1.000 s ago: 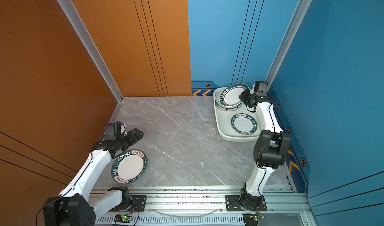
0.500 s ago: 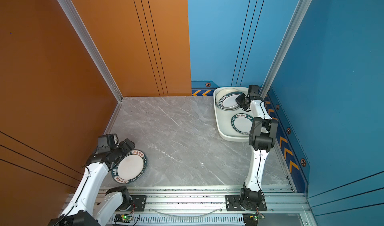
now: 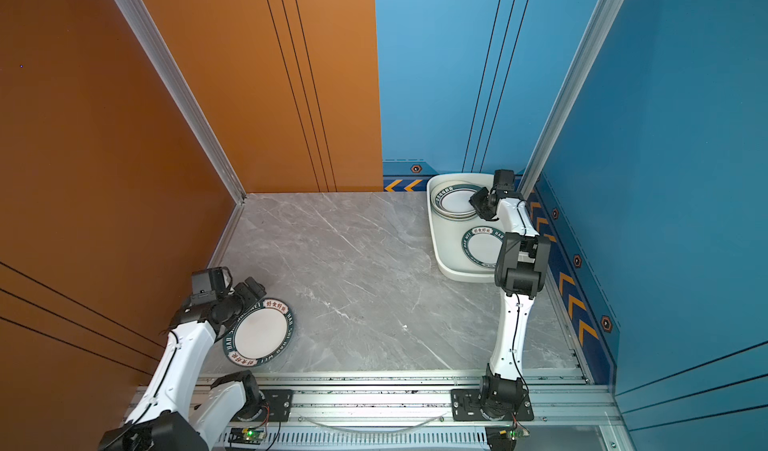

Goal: Place the plates into the plastic bin on the countertop
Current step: 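Lower the red-striped plate onto the stack in the bin and open right gripper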

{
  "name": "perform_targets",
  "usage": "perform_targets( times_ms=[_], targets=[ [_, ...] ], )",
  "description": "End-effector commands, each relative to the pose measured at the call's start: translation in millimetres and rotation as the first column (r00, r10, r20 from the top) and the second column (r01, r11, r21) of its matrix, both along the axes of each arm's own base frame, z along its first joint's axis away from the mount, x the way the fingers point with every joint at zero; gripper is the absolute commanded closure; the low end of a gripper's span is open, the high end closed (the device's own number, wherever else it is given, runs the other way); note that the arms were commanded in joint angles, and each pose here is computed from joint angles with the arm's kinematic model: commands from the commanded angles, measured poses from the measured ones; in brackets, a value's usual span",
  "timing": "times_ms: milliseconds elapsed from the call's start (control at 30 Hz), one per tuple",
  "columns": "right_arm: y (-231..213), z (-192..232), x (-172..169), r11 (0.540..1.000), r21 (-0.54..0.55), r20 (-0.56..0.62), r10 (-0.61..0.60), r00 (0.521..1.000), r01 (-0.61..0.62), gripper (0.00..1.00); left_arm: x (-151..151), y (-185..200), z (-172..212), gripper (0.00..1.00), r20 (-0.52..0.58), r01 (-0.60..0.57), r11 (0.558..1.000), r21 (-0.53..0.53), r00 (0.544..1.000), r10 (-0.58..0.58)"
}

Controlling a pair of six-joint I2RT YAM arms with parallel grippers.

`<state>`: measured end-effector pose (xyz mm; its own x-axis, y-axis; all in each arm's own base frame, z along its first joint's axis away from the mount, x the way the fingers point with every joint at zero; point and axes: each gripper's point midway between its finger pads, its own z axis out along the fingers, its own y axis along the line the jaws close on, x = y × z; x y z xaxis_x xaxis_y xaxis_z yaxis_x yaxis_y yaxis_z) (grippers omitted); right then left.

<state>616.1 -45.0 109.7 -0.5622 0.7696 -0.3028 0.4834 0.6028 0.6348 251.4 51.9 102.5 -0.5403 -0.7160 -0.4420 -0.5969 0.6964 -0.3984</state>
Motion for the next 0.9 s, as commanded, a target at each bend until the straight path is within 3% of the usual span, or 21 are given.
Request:
perform_targets(
  times_ms=[0,67,200,600,733,800,867],
  targets=[
    [-2.4,14.3,-6.3,0.998,-0.068,-0.017,0.007,1.0,-0.008,0.5,-1.7,1.7,-4.3,0.06,-0.015,0.012,1.0,0.009,1.0,-0.012],
    [-4.9,18.3,-10.5,0.994,-0.106,-0.031,0.015,0.999,-0.018,0.44,-1.7,1.4,-5.2,0.06,-0.02,0.014,1.0,0.007,1.0,-0.014],
    [-14.6,35.4,-21.5,0.976,-0.216,-0.041,0.014,0.999,-0.023,0.4,-0.8,-1.3,-7.3,0.06,-0.027,0.025,1.0,-0.005,0.999,-0.025],
    [-12.0,119.9,-74.4,0.851,-0.522,-0.026,0.051,0.998,-0.057,0.39,-0.5,-3.9,-1.3,0.06,-0.011,0.032,0.999,-0.007,0.999,-0.032],
    [36.0,148.7,-99.1,0.886,-0.429,0.074,0.225,0.971,-0.173,0.39,3.8,-7.2,6.9,0.06,0.006,0.049,0.999,-0.023,0.999,-0.049],
    [79.9,157.0,-119.1,0.892,-0.341,0.134,0.359,0.924,-0.297,0.4,7.3,-7.6,14.8,0.06,0.016,0.062,0.998,-0.022,0.998,-0.062],
    [124.5,163.5,-141.3,0.862,-0.285,0.174,0.478,0.861,-0.42,0.41,11.1,-6.8,21.0,0.06,0.024,0.071,0.997,-0.023,0.997,-0.07]
  ],
)
